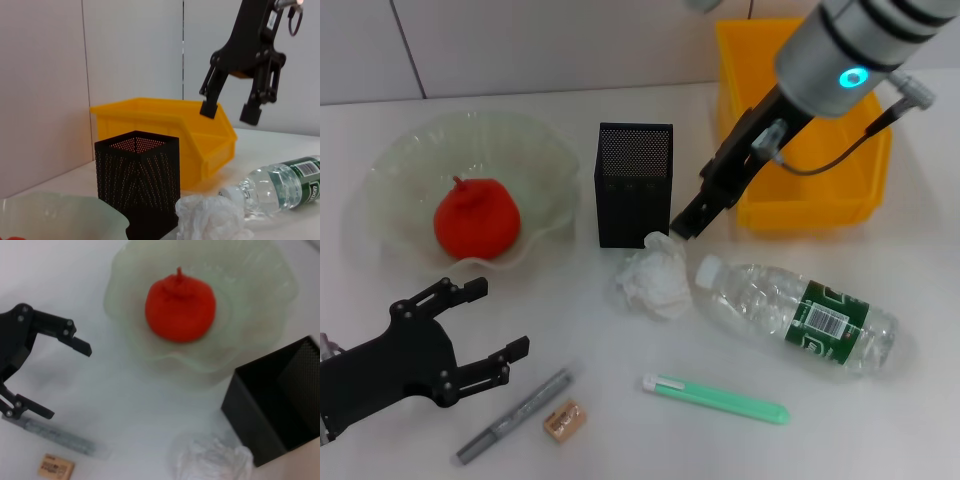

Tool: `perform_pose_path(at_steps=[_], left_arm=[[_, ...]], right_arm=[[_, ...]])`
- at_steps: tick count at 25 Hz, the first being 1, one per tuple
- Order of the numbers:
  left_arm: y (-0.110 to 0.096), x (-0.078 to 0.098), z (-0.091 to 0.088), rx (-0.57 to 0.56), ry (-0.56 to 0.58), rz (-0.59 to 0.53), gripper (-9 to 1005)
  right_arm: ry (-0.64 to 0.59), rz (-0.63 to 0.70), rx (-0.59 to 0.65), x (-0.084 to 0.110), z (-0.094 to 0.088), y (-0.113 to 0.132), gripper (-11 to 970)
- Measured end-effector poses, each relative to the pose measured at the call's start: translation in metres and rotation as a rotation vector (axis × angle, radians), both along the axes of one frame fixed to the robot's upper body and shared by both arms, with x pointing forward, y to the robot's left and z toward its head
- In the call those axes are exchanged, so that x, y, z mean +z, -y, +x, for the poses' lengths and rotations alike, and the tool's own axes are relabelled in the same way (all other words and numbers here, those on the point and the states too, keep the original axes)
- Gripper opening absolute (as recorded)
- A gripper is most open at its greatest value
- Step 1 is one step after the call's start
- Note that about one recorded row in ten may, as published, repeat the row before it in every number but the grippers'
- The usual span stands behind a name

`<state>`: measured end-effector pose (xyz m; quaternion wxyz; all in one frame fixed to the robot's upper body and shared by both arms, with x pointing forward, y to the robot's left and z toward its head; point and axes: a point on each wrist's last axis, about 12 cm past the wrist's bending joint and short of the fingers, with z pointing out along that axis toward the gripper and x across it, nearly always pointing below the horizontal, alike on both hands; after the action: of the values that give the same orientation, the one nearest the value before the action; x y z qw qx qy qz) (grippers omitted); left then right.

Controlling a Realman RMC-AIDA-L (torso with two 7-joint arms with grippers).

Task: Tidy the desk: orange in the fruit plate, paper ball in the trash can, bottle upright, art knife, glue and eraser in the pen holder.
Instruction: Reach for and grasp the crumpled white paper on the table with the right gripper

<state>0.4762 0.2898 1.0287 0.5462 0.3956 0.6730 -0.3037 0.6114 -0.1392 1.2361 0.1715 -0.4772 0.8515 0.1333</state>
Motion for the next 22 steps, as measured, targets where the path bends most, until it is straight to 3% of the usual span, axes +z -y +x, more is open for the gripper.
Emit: perform_pose_path(at_steps=[5, 22], left_arm=[[-0.001, 0.000, -0.002, -0.003, 0.002, -0.004, 860], [0.000, 0.001, -0.003, -0.017, 0.011, -0.010, 860]], right_arm=[[-0.056, -0.039, -0.002, -0.014, 0.002, -0.016, 826], [-0.053, -0.116, 0.020, -0.059, 0.010, -0.041, 825]])
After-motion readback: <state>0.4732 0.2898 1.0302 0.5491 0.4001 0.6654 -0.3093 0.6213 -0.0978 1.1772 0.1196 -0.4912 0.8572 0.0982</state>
